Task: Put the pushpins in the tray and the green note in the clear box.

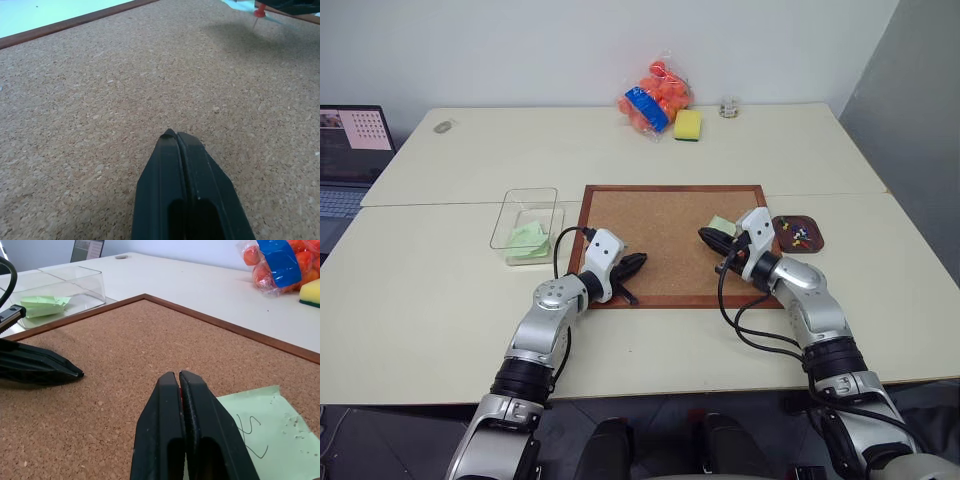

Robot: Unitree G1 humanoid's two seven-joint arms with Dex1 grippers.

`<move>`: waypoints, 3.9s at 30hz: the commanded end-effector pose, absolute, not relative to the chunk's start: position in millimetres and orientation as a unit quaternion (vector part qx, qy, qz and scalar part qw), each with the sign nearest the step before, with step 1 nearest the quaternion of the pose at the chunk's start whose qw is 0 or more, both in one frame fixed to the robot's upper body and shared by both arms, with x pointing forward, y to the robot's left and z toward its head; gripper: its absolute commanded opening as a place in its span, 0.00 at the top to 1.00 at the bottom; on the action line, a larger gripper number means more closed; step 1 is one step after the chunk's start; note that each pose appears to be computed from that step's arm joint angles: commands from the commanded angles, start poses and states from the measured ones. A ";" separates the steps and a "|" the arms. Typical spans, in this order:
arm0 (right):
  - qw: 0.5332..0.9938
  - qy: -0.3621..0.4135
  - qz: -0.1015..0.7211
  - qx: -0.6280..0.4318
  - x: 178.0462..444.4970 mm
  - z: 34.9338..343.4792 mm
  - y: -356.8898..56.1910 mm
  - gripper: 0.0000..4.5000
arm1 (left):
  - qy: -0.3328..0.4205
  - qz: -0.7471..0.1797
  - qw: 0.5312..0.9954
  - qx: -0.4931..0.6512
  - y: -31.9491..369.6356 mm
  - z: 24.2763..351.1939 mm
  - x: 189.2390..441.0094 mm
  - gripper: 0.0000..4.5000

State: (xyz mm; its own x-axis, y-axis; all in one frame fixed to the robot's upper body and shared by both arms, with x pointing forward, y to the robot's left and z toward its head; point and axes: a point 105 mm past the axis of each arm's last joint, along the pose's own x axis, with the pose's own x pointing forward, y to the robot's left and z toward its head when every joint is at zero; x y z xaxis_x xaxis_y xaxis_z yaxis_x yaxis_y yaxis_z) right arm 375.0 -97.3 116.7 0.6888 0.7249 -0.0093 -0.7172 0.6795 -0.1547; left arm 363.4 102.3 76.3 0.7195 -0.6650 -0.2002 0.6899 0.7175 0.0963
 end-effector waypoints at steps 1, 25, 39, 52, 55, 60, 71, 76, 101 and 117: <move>0.888 -0.050 0.441 -0.121 359.7 128.9 -88.9 0.99 | 0.097 -0.388 0.916 0.005 80.3 72.9 360.6 1.00; 0.789 -0.091 0.546 -0.266 326.4 140.7 -94.6 1.00 | 0.181 -0.440 0.794 -0.379 56.7 131.6 349.7 0.01; 0.741 -0.132 0.583 -0.307 309.9 139.1 -76.1 1.00 | 0.216 -0.461 0.754 -0.416 33.1 130.6 341.2 0.01; 0.724 -0.148 0.589 -0.326 305.5 140.1 -73.1 1.00 | 0.232 -0.481 0.742 -0.405 29.9 128.1 331.9 0.43; 0.723 -0.146 0.591 -0.327 305.2 138.8 -72.7 1.00 | 0.232 -0.477 0.746 -0.403 30.3 126.8 333.0 0.58; 0.725 -0.146 0.590 -0.324 306.1 138.4 -72.8 1.00 | 0.230 -0.478 0.746 -0.403 30.6 127.4 333.5 0.79; 0.739 -0.151 0.578 -0.311 308.4 147.8 -76.0 1.00 | 0.223 -0.456 0.777 -0.372 40.1 120.6 340.9 0.99; 0.739 -0.153 0.577 -0.311 304.4 150.1 -76.0 1.00 | 0.217 -0.452 0.785 -0.364 42.7 119.6 341.7 0.99; 0.831 -0.054 0.545 -0.099 323.5 165.0 -76.3 1.00 | 0.175 -0.462 0.790 -0.363 42.6 135.4 346.7 0.99; 0.835 0.034 0.549 -0.004 318.0 163.5 -76.3 1.00 | 0.170 -0.461 0.792 -0.363 43.4 137.5 348.3 0.99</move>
